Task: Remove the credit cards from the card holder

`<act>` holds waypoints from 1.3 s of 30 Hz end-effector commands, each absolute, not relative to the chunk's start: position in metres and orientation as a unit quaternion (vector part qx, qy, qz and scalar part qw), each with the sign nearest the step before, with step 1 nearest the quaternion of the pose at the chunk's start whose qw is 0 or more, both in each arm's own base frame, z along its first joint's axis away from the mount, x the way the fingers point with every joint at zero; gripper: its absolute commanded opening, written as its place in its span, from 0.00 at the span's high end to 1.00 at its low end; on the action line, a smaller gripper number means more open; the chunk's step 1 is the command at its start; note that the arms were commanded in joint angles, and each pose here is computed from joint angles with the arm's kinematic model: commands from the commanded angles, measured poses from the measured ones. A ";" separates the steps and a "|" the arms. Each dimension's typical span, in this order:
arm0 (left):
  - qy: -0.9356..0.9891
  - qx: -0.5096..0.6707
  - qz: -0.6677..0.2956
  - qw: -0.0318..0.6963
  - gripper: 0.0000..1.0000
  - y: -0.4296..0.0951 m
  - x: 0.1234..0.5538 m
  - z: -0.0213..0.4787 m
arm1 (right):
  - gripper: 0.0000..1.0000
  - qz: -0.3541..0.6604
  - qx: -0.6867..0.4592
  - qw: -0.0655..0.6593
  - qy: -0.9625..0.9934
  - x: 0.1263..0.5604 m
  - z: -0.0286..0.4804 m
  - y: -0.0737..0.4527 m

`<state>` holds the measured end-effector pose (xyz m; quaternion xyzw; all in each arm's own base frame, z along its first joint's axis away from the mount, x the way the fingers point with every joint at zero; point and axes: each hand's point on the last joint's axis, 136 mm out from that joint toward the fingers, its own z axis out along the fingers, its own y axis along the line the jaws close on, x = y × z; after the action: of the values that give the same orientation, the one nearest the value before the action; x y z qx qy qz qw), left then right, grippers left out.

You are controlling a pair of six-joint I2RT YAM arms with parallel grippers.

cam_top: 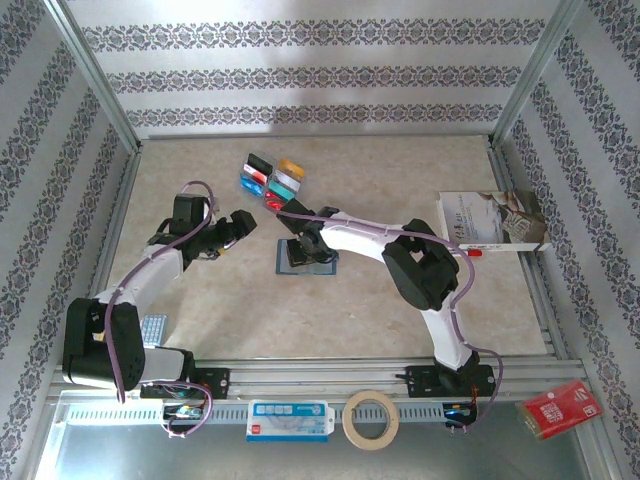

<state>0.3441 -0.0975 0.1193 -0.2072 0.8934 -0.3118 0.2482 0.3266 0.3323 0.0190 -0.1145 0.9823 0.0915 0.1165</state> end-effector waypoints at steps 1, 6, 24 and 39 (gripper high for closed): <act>0.906 -0.192 -0.323 0.197 0.16 -0.110 0.324 0.101 | 0.56 0.052 -0.115 0.046 0.991 0.305 -0.021 0.298; 0.913 -0.179 -0.331 0.158 0.30 -0.121 0.318 0.088 | 0.60 0.071 -0.106 0.033 0.991 0.305 -0.024 0.290; 0.908 -0.128 -0.385 0.100 0.74 -0.201 0.315 0.067 | 0.67 0.095 -0.109 0.028 0.989 0.304 -0.021 0.293; 0.893 -0.131 -0.420 0.091 0.81 -0.222 0.326 0.061 | 0.69 0.110 -0.113 0.031 0.987 0.305 -0.018 0.298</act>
<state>0.3154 -0.2093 0.0511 -0.1410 0.9029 -0.3979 0.0811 0.3286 0.3229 0.0167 -0.1125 0.9779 0.1526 0.0883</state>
